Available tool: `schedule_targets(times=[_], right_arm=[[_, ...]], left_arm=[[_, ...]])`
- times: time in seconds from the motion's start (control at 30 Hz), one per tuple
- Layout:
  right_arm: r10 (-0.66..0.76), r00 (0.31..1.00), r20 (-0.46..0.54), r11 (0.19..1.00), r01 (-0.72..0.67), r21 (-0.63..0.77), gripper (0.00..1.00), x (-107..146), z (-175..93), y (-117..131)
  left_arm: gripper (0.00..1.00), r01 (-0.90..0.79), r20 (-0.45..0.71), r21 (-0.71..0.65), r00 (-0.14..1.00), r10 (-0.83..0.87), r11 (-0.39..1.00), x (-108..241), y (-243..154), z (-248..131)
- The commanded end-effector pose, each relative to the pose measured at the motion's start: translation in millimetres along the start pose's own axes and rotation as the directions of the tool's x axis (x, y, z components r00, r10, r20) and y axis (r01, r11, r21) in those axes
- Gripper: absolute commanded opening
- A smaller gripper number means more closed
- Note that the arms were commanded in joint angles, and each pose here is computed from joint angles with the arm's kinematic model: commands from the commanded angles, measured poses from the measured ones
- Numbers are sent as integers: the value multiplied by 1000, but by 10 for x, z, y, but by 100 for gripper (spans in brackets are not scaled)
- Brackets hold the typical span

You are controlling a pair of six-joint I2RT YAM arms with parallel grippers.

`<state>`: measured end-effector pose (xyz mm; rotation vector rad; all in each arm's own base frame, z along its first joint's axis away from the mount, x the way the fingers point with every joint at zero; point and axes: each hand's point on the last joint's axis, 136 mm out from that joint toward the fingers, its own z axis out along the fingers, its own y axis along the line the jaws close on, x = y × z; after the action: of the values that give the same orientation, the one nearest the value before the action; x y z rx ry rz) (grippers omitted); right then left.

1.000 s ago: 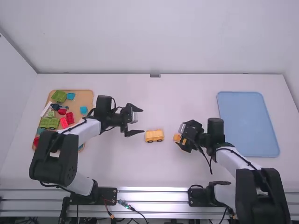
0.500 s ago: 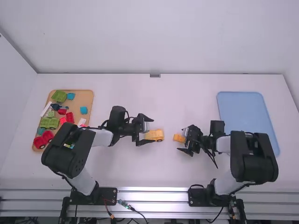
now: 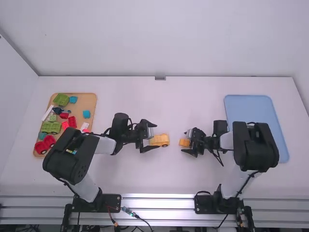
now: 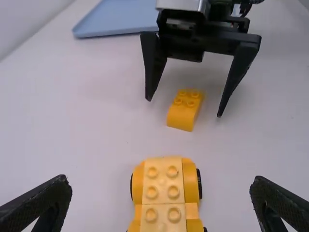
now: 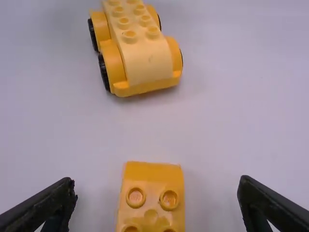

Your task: Assemble lego blocks to make yellow taxi

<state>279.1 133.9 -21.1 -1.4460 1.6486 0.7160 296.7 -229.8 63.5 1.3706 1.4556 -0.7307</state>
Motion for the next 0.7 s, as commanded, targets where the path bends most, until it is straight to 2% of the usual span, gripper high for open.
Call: schedule_targets(times=[0.0,0.23,0.27,0.33,0.57,0.67], right_arm=[[13,999,39,1000,-13,-22,88,-2,41,-12],[30,994,104,1000,-29,-11,87,-27,-23,-55],[14,993,117,1000,-12,-10,81,-33,-38,-31],[4,992,129,1000,-3,-11,80,-43,-50,-14],[19,993,119,1000,-16,-25,73,-32,-27,29],[11,997,74,999,-8,-33,68,20,22,52]], left_arm=[[99,21,-5,6,1000,-21,1000,47,-29,-4],[99,36,-13,14,999,-35,999,103,-55,13],[99,40,-16,16,999,-40,999,127,-58,21],[99,42,-18,20,999,-41,999,137,-70,35],[99,45,-18,17,999,-44,999,152,-44,37],[99,44,-18,22,999,-43,999,145,-59,46]])
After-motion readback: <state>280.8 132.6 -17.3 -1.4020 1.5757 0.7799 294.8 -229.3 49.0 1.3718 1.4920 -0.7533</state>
